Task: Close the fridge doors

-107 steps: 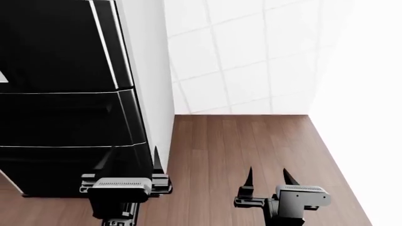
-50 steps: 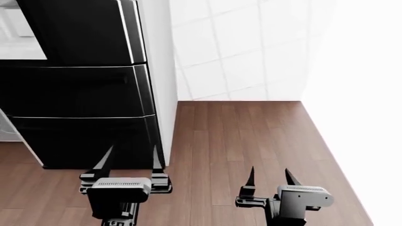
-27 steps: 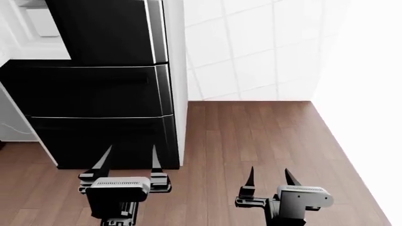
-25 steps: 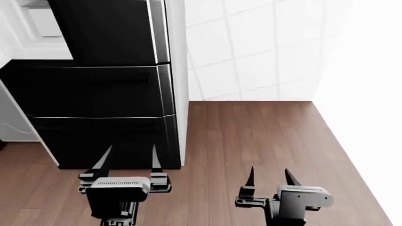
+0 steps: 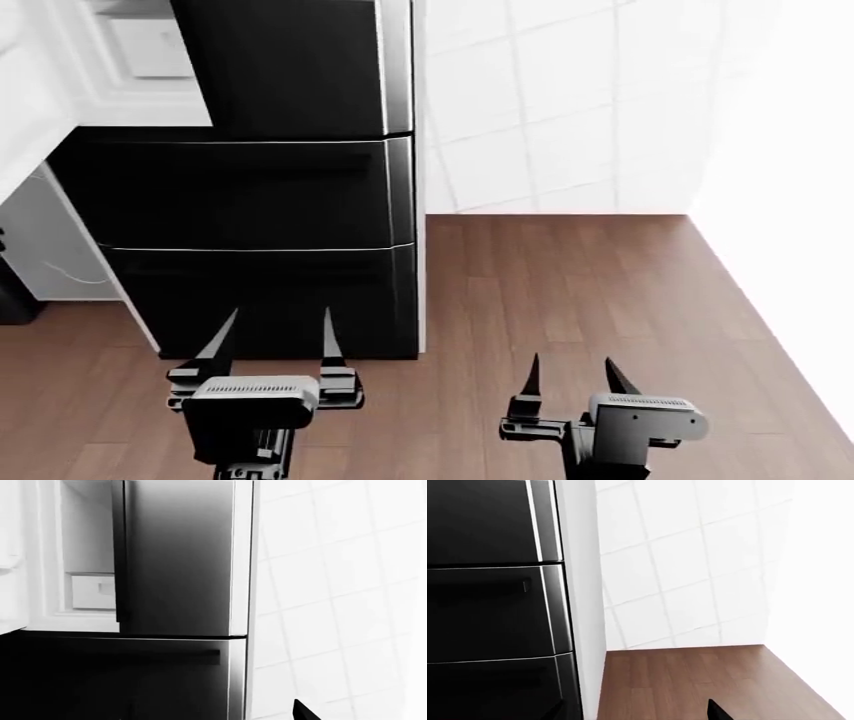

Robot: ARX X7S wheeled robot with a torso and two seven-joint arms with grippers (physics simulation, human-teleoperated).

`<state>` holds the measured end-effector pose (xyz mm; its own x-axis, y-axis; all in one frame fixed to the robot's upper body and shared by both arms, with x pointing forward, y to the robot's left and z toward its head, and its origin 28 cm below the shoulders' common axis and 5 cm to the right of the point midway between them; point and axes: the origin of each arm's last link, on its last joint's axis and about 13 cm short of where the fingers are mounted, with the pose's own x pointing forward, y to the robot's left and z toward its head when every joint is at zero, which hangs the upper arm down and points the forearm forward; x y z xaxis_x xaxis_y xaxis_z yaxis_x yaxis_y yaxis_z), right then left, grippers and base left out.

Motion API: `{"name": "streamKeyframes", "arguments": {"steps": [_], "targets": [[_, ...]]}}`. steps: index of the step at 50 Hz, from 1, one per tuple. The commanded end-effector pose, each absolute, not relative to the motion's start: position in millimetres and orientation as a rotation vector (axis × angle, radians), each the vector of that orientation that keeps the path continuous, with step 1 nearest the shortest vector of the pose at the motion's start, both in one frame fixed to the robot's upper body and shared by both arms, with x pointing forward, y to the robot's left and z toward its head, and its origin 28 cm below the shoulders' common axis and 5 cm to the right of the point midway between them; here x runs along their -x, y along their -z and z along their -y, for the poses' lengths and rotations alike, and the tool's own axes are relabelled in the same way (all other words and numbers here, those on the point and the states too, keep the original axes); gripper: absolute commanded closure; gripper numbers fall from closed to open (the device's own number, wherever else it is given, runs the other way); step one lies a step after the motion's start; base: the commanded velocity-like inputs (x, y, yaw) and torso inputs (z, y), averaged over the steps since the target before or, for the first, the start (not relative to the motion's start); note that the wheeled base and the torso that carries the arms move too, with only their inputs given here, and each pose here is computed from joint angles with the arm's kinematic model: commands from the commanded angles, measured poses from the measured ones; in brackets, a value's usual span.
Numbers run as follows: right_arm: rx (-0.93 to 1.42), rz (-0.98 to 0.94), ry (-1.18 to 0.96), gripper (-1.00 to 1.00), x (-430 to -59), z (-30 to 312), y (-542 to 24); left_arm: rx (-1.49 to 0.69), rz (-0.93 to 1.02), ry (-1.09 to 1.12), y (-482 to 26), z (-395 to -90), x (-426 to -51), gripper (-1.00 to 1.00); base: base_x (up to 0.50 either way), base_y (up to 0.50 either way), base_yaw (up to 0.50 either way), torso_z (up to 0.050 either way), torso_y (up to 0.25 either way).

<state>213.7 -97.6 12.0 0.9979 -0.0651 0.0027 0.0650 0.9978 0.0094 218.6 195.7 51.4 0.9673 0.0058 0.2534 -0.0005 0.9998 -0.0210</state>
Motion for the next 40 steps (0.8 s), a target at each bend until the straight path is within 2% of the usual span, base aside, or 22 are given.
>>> {"name": "streamKeyframes", "arguments": {"steps": [1, 40], "targets": [[-0.01, 0.003, 0.065, -1.0, -213.7, 97.7, -12.0, 0.02, 0.257, -0.004, -51.6, -195.8, -218.7, -1.0, 0.0, 0.35, 0.0, 0.0, 0.0], [-0.009, 0.002, 0.066, -1.0, -213.5, 97.5, -12.1, 0.021, 0.261, -0.005, -52.5, -195.9, -218.7, -1.0, 0.0, 0.36, 0.0, 0.0, 0.0]]}}
